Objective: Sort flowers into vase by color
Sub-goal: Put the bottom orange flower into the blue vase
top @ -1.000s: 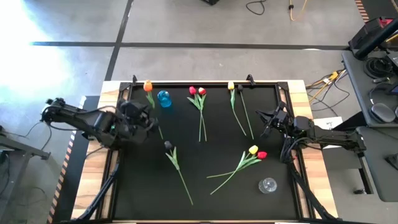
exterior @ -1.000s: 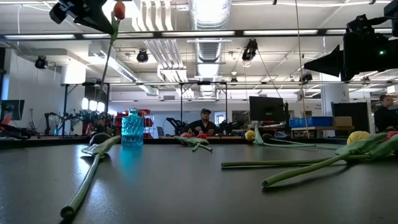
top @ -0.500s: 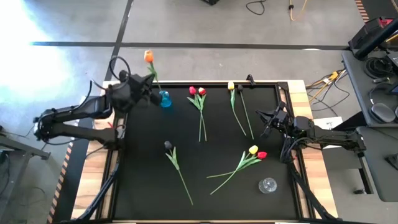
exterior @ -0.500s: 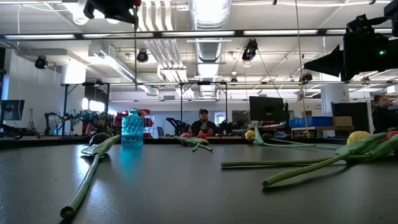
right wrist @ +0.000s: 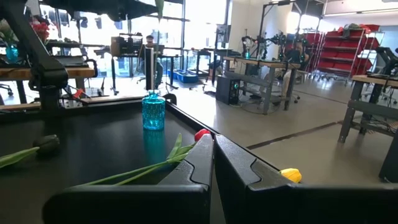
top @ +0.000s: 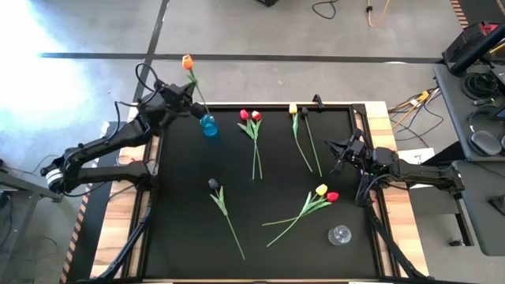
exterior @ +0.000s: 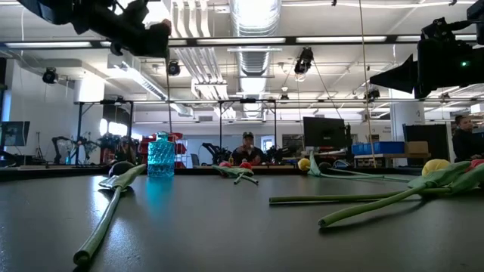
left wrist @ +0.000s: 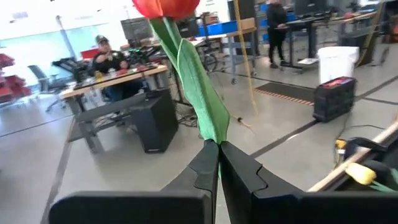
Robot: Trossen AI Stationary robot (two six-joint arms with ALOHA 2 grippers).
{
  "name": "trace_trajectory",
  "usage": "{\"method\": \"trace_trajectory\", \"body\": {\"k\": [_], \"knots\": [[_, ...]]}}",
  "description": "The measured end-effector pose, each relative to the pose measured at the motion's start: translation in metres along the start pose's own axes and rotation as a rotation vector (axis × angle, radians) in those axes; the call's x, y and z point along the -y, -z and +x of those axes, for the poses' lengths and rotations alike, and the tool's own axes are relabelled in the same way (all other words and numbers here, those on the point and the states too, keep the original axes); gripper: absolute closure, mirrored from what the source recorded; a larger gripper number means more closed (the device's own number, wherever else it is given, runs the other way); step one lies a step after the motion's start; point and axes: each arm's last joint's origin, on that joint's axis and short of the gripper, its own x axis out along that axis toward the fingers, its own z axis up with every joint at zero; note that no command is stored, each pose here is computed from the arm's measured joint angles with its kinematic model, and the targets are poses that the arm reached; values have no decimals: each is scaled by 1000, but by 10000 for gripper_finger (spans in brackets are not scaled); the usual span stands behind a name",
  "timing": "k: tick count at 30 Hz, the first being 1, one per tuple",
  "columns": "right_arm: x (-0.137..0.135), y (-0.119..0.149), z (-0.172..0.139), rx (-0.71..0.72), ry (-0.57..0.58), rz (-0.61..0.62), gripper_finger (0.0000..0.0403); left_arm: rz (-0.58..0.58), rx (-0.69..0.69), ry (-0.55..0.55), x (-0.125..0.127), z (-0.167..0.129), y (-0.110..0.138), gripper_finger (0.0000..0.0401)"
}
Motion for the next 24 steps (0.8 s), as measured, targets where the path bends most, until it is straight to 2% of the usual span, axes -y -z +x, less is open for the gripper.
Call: {"method": "trace_trajectory", "body": {"k": [3, 13, 24], "knots": [[0, 0, 0, 0, 0, 0, 394, 32, 3, 19, 2, -1, -2, 401], [0, 0, 0, 0, 0, 0, 394, 80, 8, 41, -4, -4, -33, 401], [0, 0, 0, 0, 0, 0, 394, 170, -31, 71, -1, -3, -22, 401]]}}
